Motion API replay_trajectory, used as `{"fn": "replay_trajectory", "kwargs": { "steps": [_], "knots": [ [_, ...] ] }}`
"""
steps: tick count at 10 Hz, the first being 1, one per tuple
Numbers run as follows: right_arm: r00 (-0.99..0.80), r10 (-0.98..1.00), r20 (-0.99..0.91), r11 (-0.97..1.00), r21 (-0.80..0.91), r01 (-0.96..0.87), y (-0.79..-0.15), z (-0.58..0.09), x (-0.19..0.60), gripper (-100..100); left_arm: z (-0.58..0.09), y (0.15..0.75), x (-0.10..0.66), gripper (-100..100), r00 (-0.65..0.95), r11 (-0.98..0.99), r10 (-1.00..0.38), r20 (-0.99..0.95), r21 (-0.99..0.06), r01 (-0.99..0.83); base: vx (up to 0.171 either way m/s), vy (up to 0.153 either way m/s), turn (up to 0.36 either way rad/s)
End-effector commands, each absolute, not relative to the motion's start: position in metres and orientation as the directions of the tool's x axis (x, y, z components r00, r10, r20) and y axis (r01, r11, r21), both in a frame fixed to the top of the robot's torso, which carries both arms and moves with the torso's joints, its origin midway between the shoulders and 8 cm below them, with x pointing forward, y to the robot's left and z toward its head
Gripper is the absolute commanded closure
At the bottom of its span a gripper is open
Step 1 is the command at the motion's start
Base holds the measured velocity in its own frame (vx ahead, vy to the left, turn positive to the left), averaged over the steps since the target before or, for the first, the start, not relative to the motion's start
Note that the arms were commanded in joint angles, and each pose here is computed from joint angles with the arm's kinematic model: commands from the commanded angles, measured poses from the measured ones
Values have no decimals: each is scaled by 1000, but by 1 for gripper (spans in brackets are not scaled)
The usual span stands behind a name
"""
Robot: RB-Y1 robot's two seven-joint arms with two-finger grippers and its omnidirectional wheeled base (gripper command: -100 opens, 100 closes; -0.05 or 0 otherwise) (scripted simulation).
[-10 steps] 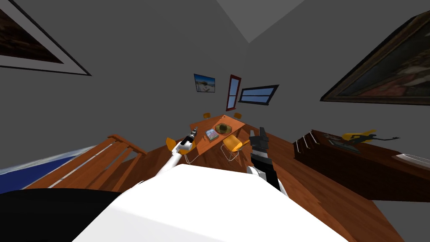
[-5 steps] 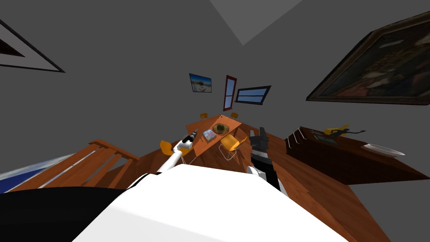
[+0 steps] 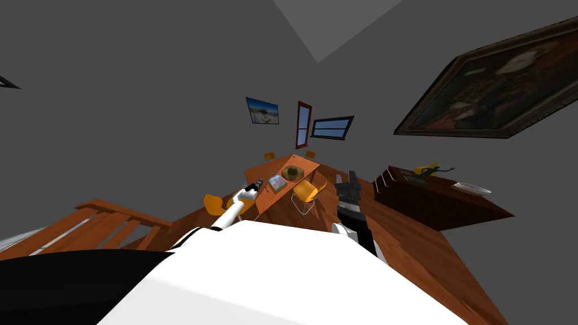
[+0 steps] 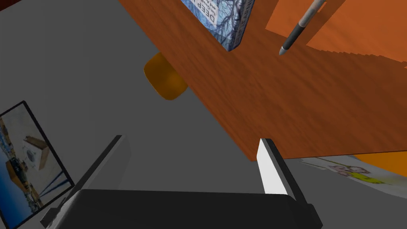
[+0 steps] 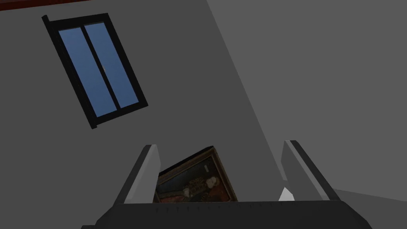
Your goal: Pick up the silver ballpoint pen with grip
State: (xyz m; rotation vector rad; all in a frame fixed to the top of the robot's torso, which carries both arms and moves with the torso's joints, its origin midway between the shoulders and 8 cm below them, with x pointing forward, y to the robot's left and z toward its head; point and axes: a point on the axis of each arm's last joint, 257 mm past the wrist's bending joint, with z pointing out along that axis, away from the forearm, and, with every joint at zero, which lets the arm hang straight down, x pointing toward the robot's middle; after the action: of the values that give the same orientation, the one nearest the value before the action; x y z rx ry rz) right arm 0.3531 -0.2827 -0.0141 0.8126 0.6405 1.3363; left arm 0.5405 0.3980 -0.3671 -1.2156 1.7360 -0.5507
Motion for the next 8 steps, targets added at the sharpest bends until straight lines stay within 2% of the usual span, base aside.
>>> {"fn": "replay_trajectory", "kwargs": {
  "steps": [1,2,8],
  "knots": [
    [140,989,49,42,813,-581,-283,-14,353,0,-386,406,533,-100,-105,417,-896,-432,-733,-538,22,-14,-81],
    [140,989,49,42,813,-581,-283,-14,353,0,-386,406,533,-100,-105,417,-896,-432,-733,-538,9,-6,20],
    [140,989,49,42,813,-581,-283,-14,353,0,-439,440,500,-100,-171,447,-865,-471,-572,-687,29,-10,-129]
  ]
}}
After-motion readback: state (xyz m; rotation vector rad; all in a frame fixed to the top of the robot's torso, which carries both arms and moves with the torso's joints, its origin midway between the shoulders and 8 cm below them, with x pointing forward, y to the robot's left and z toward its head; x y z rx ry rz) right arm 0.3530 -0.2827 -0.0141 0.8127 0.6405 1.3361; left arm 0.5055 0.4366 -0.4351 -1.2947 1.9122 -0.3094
